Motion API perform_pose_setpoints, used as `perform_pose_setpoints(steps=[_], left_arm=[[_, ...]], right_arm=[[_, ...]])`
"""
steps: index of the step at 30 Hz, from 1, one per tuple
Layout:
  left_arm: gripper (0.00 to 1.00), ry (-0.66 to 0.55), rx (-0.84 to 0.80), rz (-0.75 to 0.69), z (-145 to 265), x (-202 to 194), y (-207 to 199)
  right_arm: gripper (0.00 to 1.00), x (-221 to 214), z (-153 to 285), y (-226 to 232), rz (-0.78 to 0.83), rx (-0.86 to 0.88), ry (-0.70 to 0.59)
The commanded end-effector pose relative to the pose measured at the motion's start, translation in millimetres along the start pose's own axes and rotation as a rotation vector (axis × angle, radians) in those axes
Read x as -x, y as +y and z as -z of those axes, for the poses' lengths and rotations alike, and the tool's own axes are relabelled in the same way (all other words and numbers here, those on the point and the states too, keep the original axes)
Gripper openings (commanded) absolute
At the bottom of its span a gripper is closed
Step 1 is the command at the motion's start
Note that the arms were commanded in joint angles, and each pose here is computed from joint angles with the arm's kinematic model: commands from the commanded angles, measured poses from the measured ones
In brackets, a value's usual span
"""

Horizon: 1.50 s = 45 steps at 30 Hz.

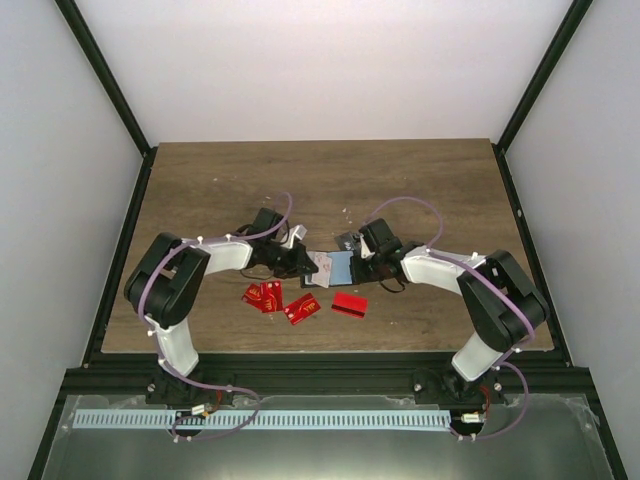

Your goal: Put the credit cards into the card holder

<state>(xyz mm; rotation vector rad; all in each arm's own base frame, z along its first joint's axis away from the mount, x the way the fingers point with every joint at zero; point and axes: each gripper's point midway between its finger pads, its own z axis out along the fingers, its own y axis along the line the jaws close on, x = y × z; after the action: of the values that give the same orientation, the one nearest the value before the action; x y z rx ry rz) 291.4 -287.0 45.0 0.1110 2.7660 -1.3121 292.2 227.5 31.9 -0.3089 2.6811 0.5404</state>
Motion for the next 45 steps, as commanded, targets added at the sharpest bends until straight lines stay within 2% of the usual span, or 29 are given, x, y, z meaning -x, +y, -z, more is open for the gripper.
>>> perform_pose_setpoints(steps=[1,10,17,24,35,39,42,45], left_arm=[[0.04,-0.008,-0.024,-0.003,-3.0,9.1,-4.8],[0.04,-0.002,-0.04,-0.01,-7.8,12.1,-6.0],[0.04,-0.008,-0.006,-0.02,-7.8,14.3,-1.5],[0.04,-0.007,0.021,-0.022,-9.6,13.5,3.5],[0.04,0.001,0.029,-0.031,-12.1,13.1,1.7],[0.04,0.003,0.032,-0.033,-12.3,12.9,1.4],[0.04,0.001,0.034,-0.034,-12.2,13.4,1.6],[0.04,0.0,0.031,-0.036,-12.4,14.8,0.2]], right_arm=[[0.01,4.3,6.2,9.2,0.011,0.034,-0.028],[0.01,0.7,2.5,3.7,0.01,0.012,-0.023],[0.01,4.8,8.7,-12.1,-0.026,-0.085,-0.048],[0.2,20.1,32.6,-7.2,-0.032,-0.086,-0.119],[0.15,6.3,5.7,-18.9,-0.043,-0.12,-0.056],[0.28,3.4,2.4,-24.8,-0.043,-0.151,-0.044],[0.27,2.8,3.3,-26.4,-0.036,-0.159,-0.044],[0.16,0.6,1.1,-23.5,-0.026,-0.137,-0.038]])
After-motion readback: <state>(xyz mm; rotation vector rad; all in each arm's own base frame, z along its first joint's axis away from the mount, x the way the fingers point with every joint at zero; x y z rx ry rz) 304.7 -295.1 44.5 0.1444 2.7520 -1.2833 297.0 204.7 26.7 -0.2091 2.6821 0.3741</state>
